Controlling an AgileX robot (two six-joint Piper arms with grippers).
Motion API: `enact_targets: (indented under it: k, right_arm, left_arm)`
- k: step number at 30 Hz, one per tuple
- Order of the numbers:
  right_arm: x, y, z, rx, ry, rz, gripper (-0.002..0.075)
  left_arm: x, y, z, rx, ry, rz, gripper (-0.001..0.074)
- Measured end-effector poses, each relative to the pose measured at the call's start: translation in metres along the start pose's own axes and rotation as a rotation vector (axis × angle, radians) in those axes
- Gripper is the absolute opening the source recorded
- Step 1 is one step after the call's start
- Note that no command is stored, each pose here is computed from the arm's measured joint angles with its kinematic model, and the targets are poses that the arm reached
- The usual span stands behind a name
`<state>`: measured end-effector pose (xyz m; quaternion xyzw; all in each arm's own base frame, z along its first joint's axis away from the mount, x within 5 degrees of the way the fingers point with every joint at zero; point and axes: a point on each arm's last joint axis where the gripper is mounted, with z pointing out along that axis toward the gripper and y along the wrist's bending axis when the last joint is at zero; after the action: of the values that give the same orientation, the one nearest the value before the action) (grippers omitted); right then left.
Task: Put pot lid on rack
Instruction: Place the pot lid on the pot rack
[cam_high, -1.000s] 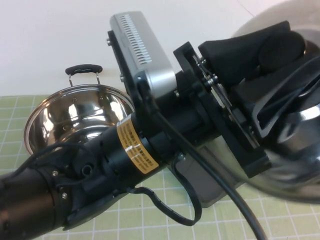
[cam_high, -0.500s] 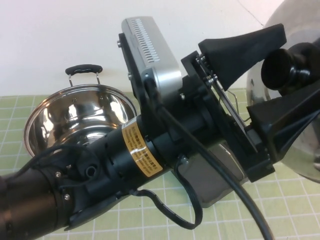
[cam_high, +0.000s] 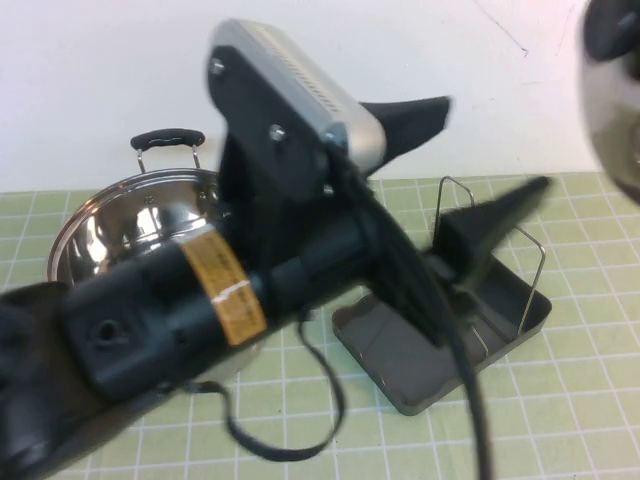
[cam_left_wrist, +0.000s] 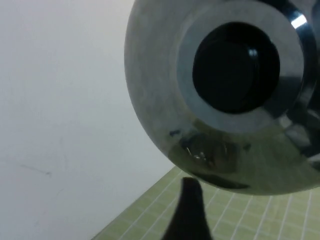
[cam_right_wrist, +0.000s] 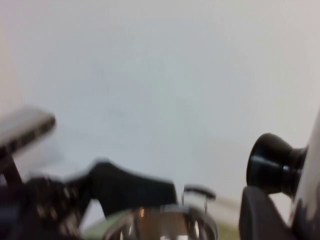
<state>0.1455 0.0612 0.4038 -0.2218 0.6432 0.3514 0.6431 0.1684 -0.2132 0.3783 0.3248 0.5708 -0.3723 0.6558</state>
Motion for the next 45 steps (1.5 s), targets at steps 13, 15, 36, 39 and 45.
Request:
enact_targets:
  k: [13, 15, 36, 39, 45]
  right_arm:
    - [0.050, -0.068, 0.089, -0.318, 0.599, -0.085, 0.0132]
    - [0.059, -0.068, 0.104, -0.346, 0.650, -0.118, 0.0132]
    - [0.138, -0.114, 0.164, -0.376, 0.811, -0.057, 0.0132]
    - [0.141, -0.117, 0.166, -0.359, 0.813, -0.040, 0.0132]
    - [0.141, -0.122, 0.176, -0.233, 0.784, -0.013, 0.0132]
  left_arm:
    - [-0.026, 0.013, -0.074, -0.302, 0.283, 0.058, 0.0011]
    - [-0.027, 0.015, -0.084, -0.342, 0.324, 0.048, 0.0005]
    - [-0.005, 0.013, -0.097, -0.382, 0.458, -0.101, -0.0001]
    - [-0.004, 0.014, -0.097, -0.383, 0.460, -0.101, -0.0001]
    - [-0.004, 0.014, -0.097, -0.384, 0.462, -0.099, -0.0001]
